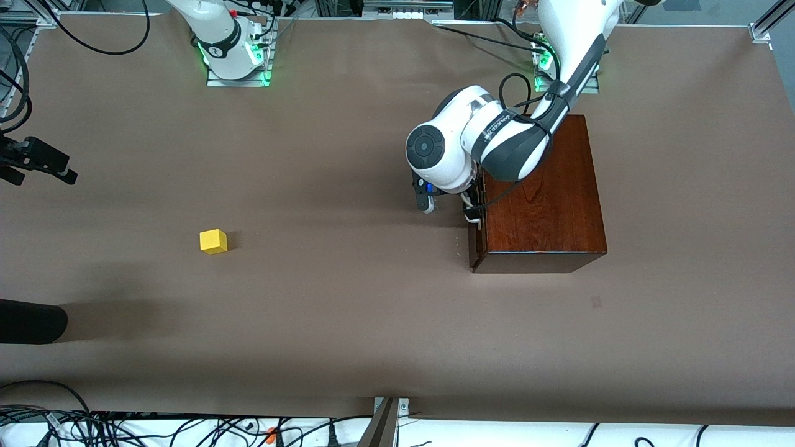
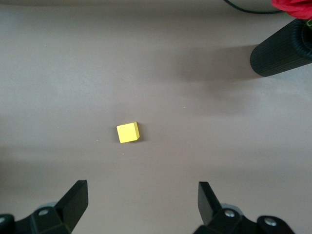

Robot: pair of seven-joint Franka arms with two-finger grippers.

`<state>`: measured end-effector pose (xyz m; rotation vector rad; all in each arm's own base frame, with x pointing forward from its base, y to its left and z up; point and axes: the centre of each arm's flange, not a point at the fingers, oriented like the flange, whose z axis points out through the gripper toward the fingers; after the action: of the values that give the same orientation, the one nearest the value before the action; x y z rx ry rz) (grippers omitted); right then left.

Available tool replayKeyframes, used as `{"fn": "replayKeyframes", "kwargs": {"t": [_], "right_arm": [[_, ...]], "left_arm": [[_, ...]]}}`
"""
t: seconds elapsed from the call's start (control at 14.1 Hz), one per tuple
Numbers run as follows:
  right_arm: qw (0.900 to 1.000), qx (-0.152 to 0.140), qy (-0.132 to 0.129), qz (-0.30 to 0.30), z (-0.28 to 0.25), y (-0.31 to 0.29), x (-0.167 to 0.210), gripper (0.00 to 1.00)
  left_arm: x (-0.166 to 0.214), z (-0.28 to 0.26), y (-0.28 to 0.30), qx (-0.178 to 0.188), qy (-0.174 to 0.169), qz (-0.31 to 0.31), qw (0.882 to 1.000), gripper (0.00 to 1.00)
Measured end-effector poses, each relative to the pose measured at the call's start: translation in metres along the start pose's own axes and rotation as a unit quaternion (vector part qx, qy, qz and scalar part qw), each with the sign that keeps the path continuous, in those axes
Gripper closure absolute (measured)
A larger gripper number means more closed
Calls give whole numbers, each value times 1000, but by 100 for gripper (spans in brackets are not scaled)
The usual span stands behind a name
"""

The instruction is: Open drawer, take yellow block, close drawer

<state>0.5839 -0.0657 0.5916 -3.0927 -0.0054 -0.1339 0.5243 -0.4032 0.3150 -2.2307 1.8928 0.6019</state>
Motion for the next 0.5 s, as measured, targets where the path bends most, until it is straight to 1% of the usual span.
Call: {"fn": "replayKeyframes", "kwargs": {"t": [0.14, 0.28, 0.35, 0.42, 0.5], "right_arm": [[1000, 2, -16, 1, 3, 1, -4, 0], [1000, 3, -24, 3, 4, 3, -6, 0], [999, 4, -33, 4, 5, 4, -8, 0], [999, 7, -51, 5, 6, 4, -13, 0], [998, 9, -67, 6, 7, 5, -17, 0]], "left_arm": [[10, -6, 13, 7, 1, -28, 1000, 0], [29, -18, 38, 22, 7, -87, 996, 0], [39, -27, 52, 30, 13, -125, 992, 0], [48, -36, 66, 36, 21, -170, 985, 0], [56, -46, 77, 41, 32, -222, 974, 0]]}}
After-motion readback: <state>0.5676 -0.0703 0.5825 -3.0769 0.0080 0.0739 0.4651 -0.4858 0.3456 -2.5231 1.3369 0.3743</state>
